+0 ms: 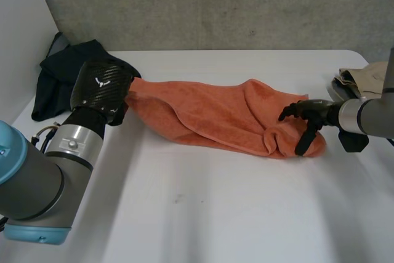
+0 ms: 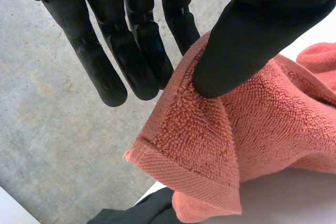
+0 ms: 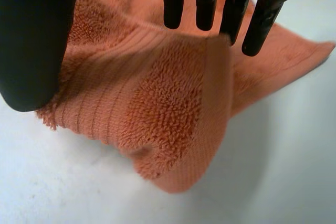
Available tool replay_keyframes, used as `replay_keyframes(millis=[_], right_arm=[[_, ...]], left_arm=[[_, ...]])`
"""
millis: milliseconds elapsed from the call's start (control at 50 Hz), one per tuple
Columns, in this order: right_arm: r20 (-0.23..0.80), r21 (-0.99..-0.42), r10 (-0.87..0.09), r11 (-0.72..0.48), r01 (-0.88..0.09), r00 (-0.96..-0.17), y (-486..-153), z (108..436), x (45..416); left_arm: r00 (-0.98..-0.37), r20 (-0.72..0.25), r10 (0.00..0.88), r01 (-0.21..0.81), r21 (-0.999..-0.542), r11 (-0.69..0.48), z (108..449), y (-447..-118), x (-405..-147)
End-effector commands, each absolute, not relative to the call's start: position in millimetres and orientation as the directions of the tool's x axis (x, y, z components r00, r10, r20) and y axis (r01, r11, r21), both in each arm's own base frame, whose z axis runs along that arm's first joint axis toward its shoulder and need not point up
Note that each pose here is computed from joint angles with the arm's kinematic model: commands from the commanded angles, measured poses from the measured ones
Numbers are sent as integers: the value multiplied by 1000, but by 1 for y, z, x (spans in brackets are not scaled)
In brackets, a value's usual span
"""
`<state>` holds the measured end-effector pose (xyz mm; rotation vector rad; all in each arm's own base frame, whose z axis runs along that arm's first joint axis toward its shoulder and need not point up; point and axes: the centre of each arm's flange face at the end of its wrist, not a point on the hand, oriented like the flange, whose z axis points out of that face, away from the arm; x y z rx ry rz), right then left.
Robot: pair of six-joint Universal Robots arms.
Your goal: Fold the laundry.
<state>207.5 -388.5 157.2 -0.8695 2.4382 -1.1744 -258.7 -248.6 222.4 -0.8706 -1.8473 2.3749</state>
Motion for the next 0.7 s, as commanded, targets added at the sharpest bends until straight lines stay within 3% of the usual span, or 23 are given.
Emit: replay_keyframes(millis=[20, 200, 360, 700], right_arm=[[4, -771, -650, 482, -417, -760, -385, 151, 209], [160, -748, -693, 380, -544, -703, -376, 168, 205], [197, -758, -686, 346, -553, -700, -356, 196, 200], [219, -700, -726, 348, -623, -652, -342, 173, 195]], left_arm=[[-848, -416, 327, 322, -896, -304, 223, -251, -257], [-852, -417, 317, 327, -896, -301, 223, -254, -254], [-859, -424, 288, 332, -888, -318, 234, -256, -248], [-863, -428, 268, 351, -890, -291, 231, -261, -239]])
